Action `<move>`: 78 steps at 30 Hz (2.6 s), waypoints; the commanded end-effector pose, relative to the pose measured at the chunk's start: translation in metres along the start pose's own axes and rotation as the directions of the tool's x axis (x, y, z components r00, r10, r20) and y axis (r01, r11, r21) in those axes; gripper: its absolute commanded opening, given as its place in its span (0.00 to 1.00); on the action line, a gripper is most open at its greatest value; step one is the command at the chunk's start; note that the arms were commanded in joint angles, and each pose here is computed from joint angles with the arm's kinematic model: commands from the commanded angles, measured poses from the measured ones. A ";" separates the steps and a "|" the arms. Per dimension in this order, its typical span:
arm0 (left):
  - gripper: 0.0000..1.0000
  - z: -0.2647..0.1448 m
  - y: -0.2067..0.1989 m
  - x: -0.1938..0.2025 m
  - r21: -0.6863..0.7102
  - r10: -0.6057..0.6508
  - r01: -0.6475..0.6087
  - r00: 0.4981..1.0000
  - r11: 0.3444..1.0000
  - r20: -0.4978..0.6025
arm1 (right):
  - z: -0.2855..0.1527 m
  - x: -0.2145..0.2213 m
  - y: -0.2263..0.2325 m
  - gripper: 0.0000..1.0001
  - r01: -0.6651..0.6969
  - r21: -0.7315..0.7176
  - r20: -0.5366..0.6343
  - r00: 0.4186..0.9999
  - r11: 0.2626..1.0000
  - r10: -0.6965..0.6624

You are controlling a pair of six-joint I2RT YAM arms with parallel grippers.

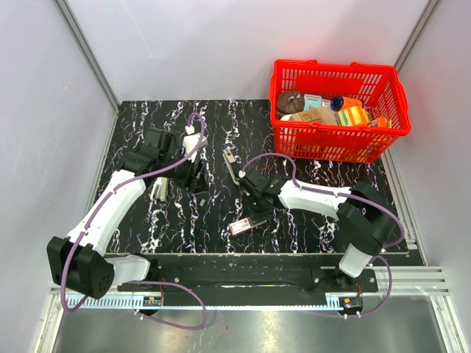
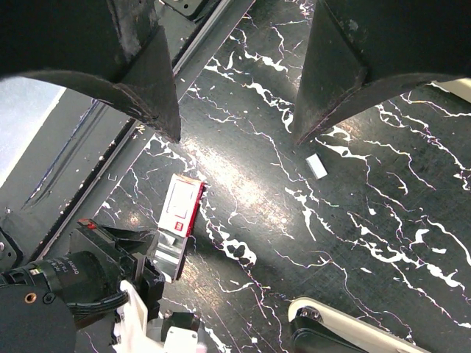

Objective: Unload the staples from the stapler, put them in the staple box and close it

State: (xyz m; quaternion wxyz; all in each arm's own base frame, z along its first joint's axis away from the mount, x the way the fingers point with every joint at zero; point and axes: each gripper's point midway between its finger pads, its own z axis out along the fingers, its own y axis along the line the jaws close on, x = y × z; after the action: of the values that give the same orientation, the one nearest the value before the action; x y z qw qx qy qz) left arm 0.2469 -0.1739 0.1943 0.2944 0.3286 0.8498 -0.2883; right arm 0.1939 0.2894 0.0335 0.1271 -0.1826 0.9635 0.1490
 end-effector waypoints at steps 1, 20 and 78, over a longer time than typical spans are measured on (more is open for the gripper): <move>0.66 -0.005 -0.006 -0.011 0.024 0.041 -0.042 0.998 0.999 0.038 | -0.014 -0.014 -0.002 0.00 0.008 0.004 0.059 0.998 1.000 -0.008; 0.66 -0.006 -0.006 -0.011 0.025 0.045 -0.045 0.998 0.999 0.036 | 0.006 -0.006 -0.009 0.00 0.002 0.007 0.025 1.000 1.000 -0.003; 0.57 0.121 0.103 0.088 -0.416 -0.115 -0.035 0.937 0.909 -0.330 | -0.103 -0.048 0.018 0.29 -0.088 -0.193 0.351 0.924 0.977 0.152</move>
State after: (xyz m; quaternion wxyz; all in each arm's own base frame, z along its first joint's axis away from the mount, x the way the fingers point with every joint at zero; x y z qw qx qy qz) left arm 0.2931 -0.1542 0.0223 0.1792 0.2940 0.9370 -0.0583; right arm 0.1996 0.2845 0.1343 0.2488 -0.1115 0.9261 0.2610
